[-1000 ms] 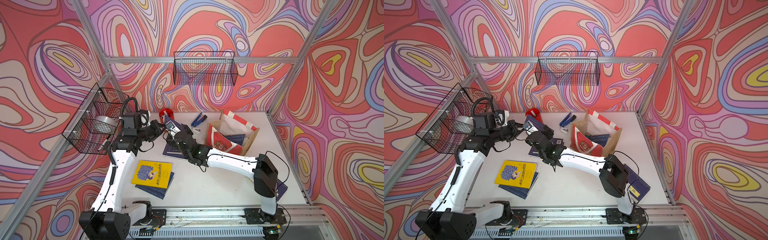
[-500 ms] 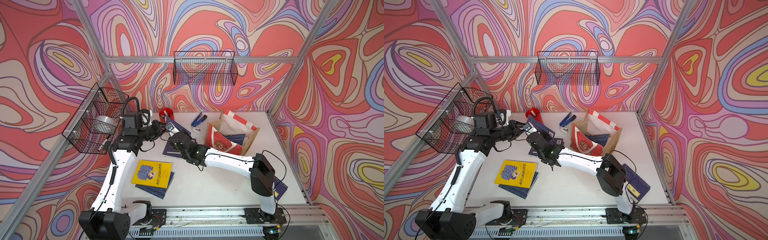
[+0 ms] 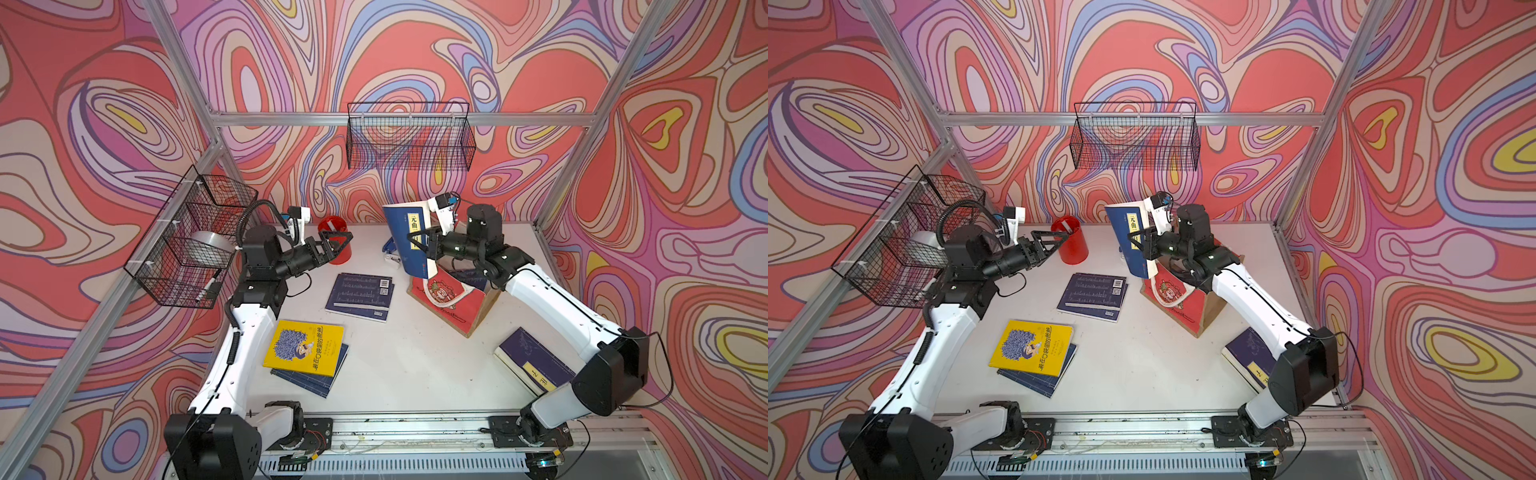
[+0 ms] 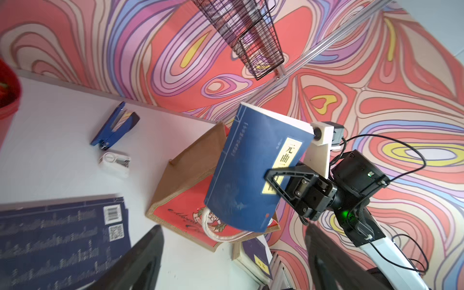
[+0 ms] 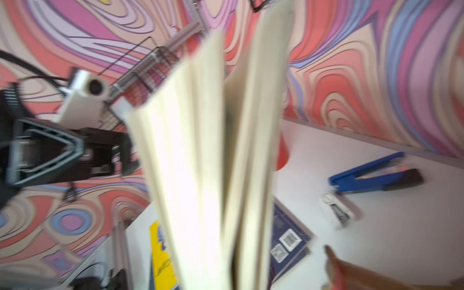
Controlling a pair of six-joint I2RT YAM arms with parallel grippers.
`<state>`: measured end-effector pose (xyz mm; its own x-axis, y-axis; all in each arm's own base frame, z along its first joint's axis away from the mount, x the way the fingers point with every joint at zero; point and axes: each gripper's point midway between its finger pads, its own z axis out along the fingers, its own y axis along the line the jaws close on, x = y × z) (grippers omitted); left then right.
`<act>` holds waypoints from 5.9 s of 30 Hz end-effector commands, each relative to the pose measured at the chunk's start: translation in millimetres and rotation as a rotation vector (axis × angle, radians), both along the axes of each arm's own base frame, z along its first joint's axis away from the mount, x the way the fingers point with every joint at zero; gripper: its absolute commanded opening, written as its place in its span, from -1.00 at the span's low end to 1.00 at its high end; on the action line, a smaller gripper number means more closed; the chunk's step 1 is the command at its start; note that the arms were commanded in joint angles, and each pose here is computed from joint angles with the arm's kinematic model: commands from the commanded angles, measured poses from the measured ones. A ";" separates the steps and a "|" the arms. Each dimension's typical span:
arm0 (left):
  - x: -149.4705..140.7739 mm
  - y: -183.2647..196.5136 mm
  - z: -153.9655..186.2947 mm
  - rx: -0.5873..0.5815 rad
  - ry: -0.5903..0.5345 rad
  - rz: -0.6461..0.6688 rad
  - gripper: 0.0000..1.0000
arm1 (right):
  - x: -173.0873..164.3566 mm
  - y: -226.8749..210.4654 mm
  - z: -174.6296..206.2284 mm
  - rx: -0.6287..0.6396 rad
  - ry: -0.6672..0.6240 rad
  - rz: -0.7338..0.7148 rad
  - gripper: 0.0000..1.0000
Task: Put the books into the canvas bag
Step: Pick up the book from the book, then pick up the canvas bag from the center of the board, then place the book in the canvas bag.
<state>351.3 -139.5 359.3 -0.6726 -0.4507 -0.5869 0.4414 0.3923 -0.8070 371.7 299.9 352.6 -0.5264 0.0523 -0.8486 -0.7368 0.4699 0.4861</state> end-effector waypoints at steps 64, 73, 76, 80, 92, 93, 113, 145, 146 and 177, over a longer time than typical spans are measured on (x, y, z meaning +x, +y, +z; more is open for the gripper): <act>-101.3 -92.7 22.9 0.457 -0.315 -0.623 0.87 | -111.0 -5.2 11.4 0.012 0.051 0.544 -1.00; -104.0 -99.5 21.8 0.485 -0.307 -0.688 0.88 | -127.3 -7.8 -0.8 -0.076 0.064 0.604 -1.00; -102.7 -101.1 23.8 0.486 -0.307 -0.695 0.70 | -137.1 2.5 -10.1 -0.117 0.072 0.640 -1.00; -106.1 -106.5 24.4 0.485 -0.299 -0.739 0.18 | -136.8 10.2 -17.7 -0.149 0.086 0.642 -1.00; -113.5 -118.1 4.0 0.548 -0.256 -0.802 0.14 | -139.6 12.1 -12.9 -0.181 0.068 0.638 -1.00; -113.7 -119.2 4.9 0.546 -0.258 -0.805 0.13 | -139.8 12.5 -12.8 -0.181 0.068 0.638 -1.00; -41.7 -98.8 49.4 0.732 -0.520 -0.343 -1.00 | -24.3 -102.1 11.9 -0.282 0.081 -0.195 0.56; -32.8 -79.5 71.0 0.571 -0.516 -0.178 -1.00 | 98.5 -207.9 -111.8 -0.809 0.239 -0.366 -1.00; -32.8 -80.4 75.9 0.552 -0.524 -0.180 -1.00 | 97.6 -208.9 -110.5 -0.809 0.233 -0.372 -1.00; -48.6 -186.9 -28.7 0.565 -0.321 -0.334 -1.00 | 29.5 -127.7 -26.4 -0.552 -0.024 -0.259 -1.00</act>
<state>284.7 -331.4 332.9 -0.5306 0.1595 -0.8325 0.8106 0.3828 -0.4432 398.6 166.7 307.8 -0.5839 -0.3054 -0.7522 -0.5718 0.8124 0.1140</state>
